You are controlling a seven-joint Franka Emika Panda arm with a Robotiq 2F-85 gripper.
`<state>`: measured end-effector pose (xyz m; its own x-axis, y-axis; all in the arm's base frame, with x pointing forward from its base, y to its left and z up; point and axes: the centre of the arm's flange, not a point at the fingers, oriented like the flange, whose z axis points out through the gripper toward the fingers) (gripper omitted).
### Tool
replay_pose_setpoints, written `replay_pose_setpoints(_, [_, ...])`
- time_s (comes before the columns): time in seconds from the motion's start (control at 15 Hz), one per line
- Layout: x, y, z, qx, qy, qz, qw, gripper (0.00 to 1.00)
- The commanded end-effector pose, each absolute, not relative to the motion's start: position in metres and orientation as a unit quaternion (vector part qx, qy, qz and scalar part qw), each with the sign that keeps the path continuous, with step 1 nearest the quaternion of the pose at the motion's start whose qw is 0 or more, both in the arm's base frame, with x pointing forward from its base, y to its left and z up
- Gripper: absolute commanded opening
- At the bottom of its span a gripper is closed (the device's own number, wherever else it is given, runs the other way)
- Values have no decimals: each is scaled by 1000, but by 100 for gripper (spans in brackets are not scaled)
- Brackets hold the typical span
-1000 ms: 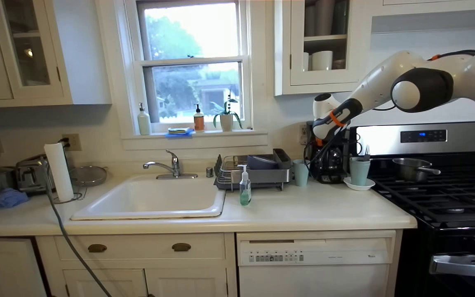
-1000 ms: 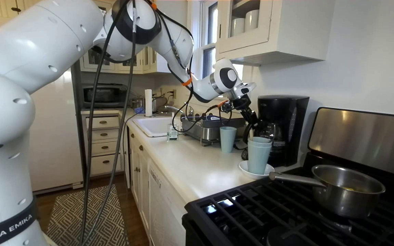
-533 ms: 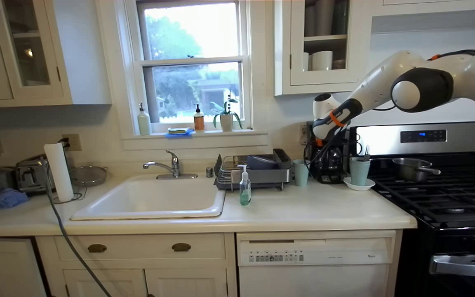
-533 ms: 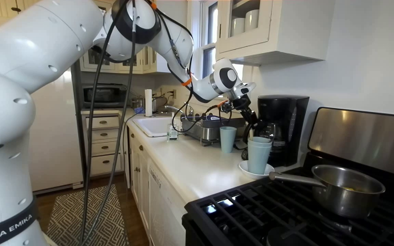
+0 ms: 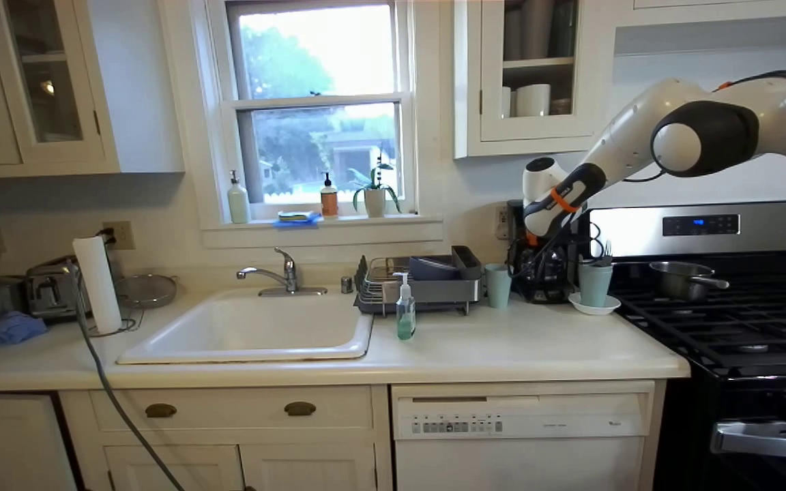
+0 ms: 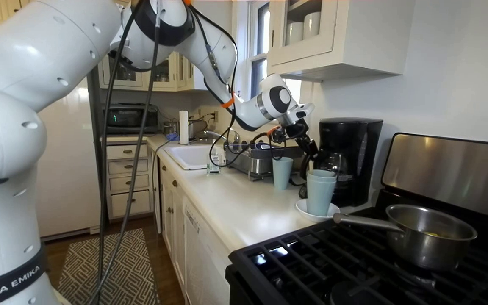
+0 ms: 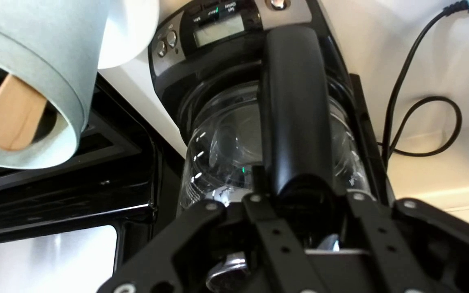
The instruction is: Remove the kettle from the coffee machine and then put it on the counter
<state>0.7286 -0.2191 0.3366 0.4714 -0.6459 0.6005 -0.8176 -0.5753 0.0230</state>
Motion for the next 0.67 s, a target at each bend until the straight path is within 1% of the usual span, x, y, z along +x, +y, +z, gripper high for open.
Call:
replay_pose_setpoints(0.0, [698,-200,334,839,-433,292,151,8])
replay_pose_setpoints(0.6, [683,-186,348,833,-422,321,158,8])
